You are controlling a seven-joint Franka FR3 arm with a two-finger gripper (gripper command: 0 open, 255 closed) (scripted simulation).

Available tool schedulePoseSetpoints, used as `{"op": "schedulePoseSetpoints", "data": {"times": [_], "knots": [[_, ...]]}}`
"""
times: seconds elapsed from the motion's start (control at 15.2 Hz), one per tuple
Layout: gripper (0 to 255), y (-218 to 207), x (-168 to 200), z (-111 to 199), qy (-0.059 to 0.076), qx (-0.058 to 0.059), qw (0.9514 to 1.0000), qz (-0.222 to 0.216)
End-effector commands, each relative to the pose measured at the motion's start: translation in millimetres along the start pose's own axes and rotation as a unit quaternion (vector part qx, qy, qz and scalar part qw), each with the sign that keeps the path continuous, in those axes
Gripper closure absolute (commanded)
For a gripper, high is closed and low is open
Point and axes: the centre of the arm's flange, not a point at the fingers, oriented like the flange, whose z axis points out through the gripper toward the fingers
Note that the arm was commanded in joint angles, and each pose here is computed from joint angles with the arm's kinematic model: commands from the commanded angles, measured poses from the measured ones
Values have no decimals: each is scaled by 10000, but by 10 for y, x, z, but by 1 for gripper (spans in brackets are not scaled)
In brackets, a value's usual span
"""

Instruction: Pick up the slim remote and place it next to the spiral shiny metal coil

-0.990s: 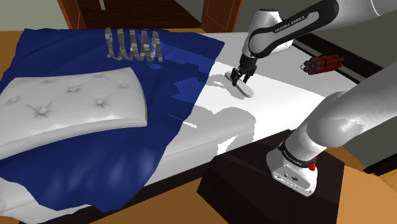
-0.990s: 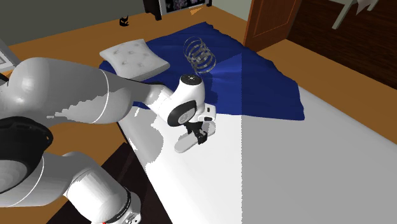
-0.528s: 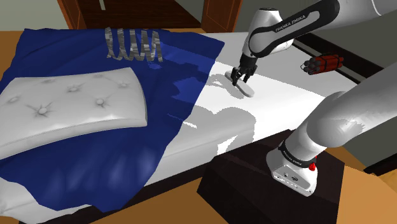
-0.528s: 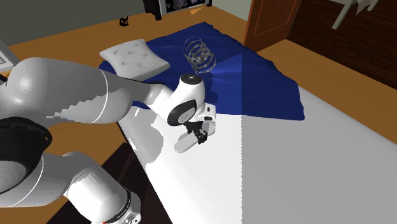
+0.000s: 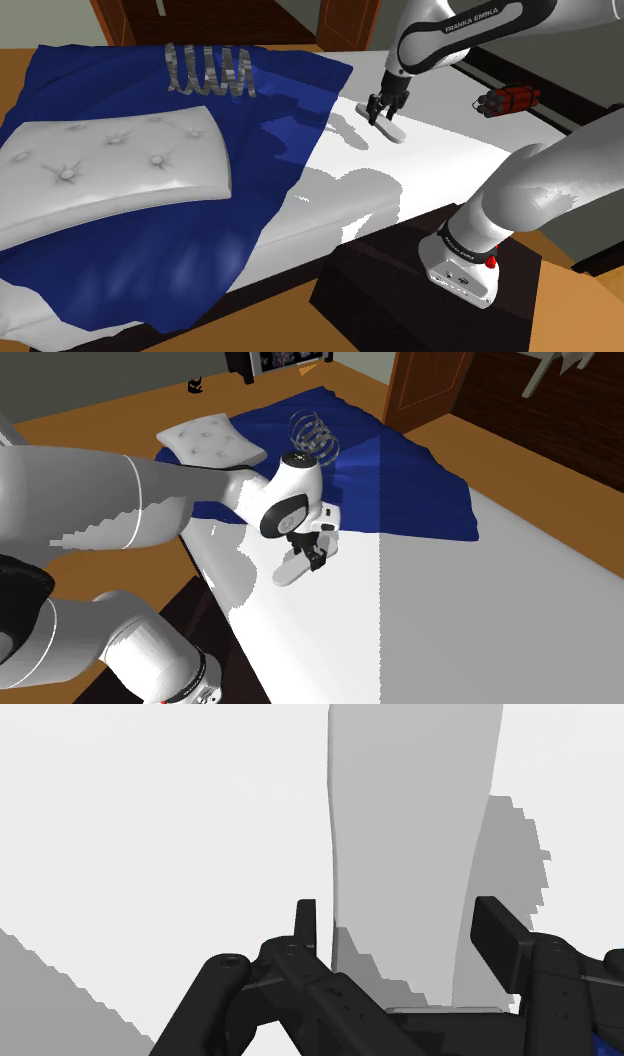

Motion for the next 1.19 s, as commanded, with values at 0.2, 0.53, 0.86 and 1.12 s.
{"op": "schedulePoseSetpoints", "data": {"times": [0.2,0.53,0.86,1.12], "knots": [[255,13,5,-266,-1,0,10000,0],[255,18,8,-530,-1,0,10000,0],[255,22,10,-794,-1,0,10000,0],[255,26,11,-1005,-1,0,10000,0]]}}
